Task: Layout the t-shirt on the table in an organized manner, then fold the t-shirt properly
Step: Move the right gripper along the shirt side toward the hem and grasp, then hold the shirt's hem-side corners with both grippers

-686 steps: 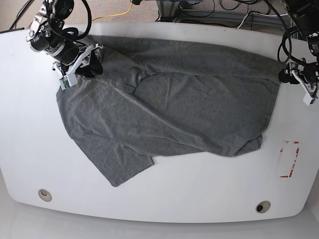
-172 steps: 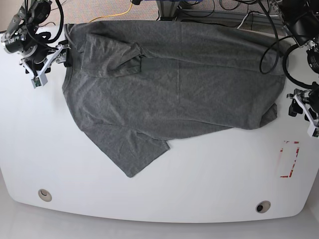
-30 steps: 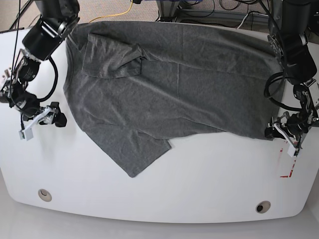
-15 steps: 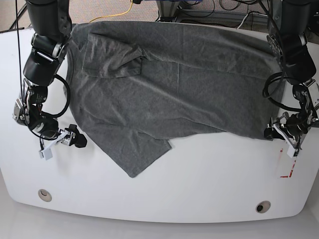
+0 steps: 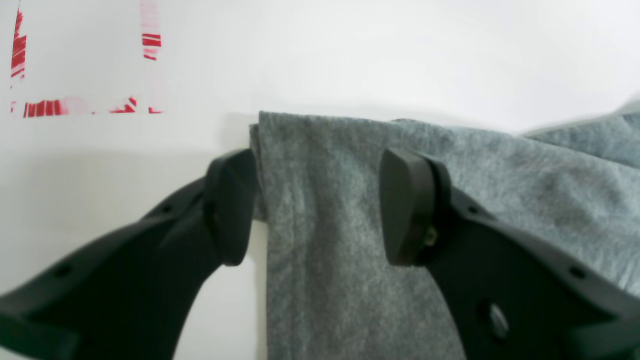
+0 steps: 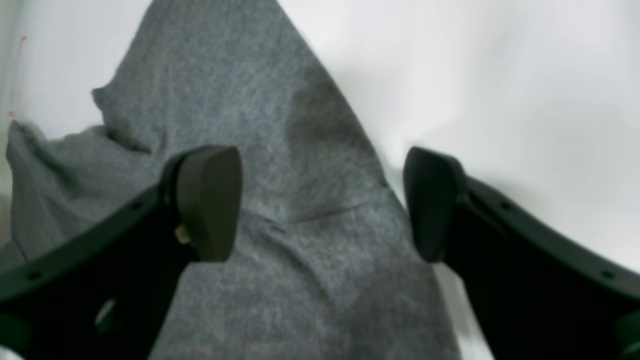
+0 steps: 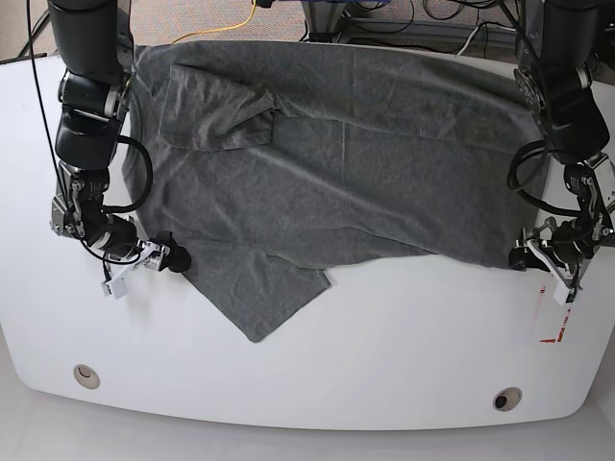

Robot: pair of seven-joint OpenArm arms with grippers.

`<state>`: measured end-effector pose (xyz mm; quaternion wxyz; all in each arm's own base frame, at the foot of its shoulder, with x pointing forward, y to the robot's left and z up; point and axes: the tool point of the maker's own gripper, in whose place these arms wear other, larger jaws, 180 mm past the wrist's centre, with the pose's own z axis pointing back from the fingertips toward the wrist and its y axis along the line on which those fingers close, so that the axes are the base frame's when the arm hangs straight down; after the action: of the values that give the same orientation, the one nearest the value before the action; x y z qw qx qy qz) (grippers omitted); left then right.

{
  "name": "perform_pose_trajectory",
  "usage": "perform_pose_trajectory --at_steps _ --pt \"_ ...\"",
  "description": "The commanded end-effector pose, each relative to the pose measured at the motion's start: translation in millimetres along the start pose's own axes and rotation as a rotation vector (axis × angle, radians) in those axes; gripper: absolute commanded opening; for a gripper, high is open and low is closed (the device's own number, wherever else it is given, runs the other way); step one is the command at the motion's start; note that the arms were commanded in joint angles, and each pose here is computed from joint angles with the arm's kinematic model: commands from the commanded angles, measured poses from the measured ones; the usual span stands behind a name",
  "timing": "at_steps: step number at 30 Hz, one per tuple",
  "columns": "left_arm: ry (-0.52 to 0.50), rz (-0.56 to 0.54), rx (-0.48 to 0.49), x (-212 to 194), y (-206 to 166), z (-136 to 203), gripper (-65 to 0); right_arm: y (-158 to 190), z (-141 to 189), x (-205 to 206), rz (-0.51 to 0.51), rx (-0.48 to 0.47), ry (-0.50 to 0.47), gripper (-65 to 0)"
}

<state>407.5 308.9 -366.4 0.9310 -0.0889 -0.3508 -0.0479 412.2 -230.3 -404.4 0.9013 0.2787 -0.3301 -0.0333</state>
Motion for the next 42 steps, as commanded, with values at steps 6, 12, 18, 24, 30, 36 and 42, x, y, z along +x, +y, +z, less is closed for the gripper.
perform_pose_trajectory --at_steps 6,12,18,24,30,36,42 --pt "-0.073 -0.012 0.012 28 6 11 -29.2 15 -6 9 0.008 0.039 -0.038 -16.2" --pt "-0.075 -0.011 0.012 28 6 11 -29.2 18 -9 6 0.004 0.047 -0.034 -27.0" --pt "-0.078 -0.008 0.009 29 6 10 -29.2 18 -9 6 0.004 0.047 -0.034 -52.3" --pt "-0.139 -0.005 0.003 47 5 10 -28.7 16 -7 8 0.008 0.042 -0.036 -59.1" --pt "-0.169 0.066 -0.009 59 7 1 -28.6 15 -6 9 0.009 0.039 -0.036 -59.3" --pt "-0.197 0.193 0.028 59 21 -10 -28.6 15 -6 9 0.009 0.039 -0.036 -59.5" --pt "-0.15 0.182 0.014 51 13 -21 -28.6 15 -6 9 0.009 0.039 -0.036 -59.5"
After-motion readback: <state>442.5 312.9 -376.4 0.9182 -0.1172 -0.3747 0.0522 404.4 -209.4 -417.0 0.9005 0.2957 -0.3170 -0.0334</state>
